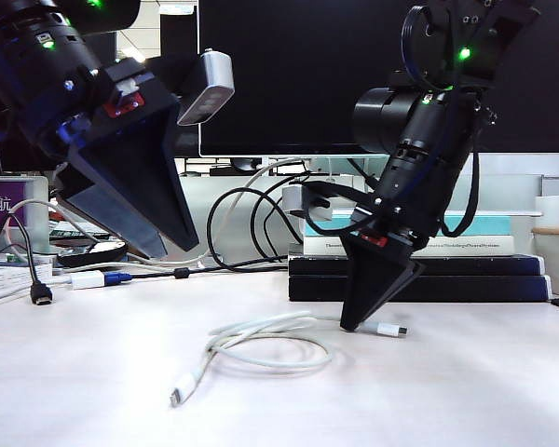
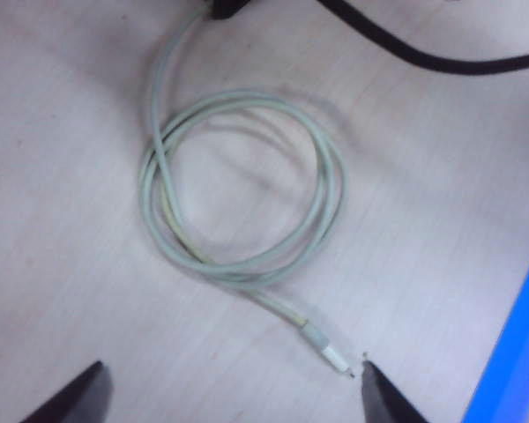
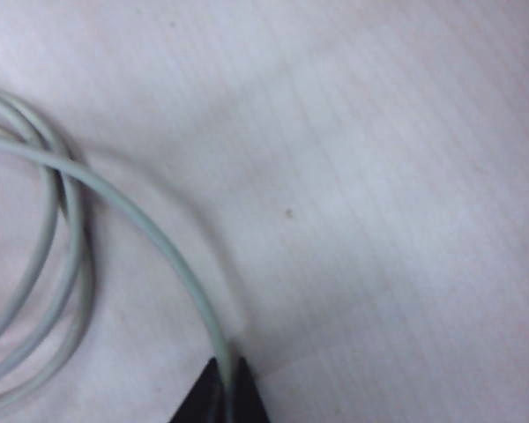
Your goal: Unfold the white charging cable into a straight cable.
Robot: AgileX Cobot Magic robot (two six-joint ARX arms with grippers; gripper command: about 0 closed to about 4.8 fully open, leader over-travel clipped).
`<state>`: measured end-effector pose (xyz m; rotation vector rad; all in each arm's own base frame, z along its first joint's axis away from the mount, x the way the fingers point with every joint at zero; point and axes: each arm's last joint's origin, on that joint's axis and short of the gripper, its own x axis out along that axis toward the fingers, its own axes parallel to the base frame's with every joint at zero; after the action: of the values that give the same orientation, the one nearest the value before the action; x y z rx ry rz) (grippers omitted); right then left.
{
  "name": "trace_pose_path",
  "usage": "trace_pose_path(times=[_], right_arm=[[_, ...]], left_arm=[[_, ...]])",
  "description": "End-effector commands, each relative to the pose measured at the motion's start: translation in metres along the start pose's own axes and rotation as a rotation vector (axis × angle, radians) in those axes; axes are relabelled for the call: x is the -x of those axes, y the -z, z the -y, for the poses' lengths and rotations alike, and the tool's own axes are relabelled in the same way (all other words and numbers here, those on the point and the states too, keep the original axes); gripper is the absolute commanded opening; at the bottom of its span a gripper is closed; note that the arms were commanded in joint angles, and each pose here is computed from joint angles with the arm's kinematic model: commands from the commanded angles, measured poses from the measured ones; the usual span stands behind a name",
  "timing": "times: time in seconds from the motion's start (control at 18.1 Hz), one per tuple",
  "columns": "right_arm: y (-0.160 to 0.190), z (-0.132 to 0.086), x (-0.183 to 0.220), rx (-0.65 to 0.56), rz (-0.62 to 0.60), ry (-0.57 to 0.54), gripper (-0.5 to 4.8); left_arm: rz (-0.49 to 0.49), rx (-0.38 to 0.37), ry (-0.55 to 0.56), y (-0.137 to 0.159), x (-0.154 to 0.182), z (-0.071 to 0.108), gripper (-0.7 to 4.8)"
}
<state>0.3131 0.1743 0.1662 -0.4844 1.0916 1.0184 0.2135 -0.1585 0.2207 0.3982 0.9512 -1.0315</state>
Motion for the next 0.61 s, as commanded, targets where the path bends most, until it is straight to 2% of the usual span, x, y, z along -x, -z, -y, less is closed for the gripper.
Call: trace_pose_path(times=[0.06, 0.11, 0.28, 0.39, 0.61], right_arm=[[-0.010, 0.004, 0.004, -0.044, 0.030, 0.033, -0.05], [-0.016, 0.004, 0.009, -0.049, 0.043, 0.039, -0.05], [-0.046, 0.004, 0.050, -0.045, 0.062, 0.044, -0.05], [-0.062, -0.001, 0.081, -0.029, 0.102, 0.064, -0.05], [-0.076, -0.024, 0.157, 0.024, 0.236, 0.133, -0.05]], left_arm=[[0.014, -0.003, -0.005, -0.002, 0.001, 0.000, 3.77], [0.014, -0.004, -0.018, -0.002, 0.001, 0.000, 3.77], [-0.014, 0.013, -0.216, -0.004, 0.002, -0.007, 3.78], [-0.017, 0.015, -0.275, -0.004, 0.003, -0.009, 3.96], [0.100, 0.031, -0.361, -0.013, 0.020, -0.007, 4.09]])
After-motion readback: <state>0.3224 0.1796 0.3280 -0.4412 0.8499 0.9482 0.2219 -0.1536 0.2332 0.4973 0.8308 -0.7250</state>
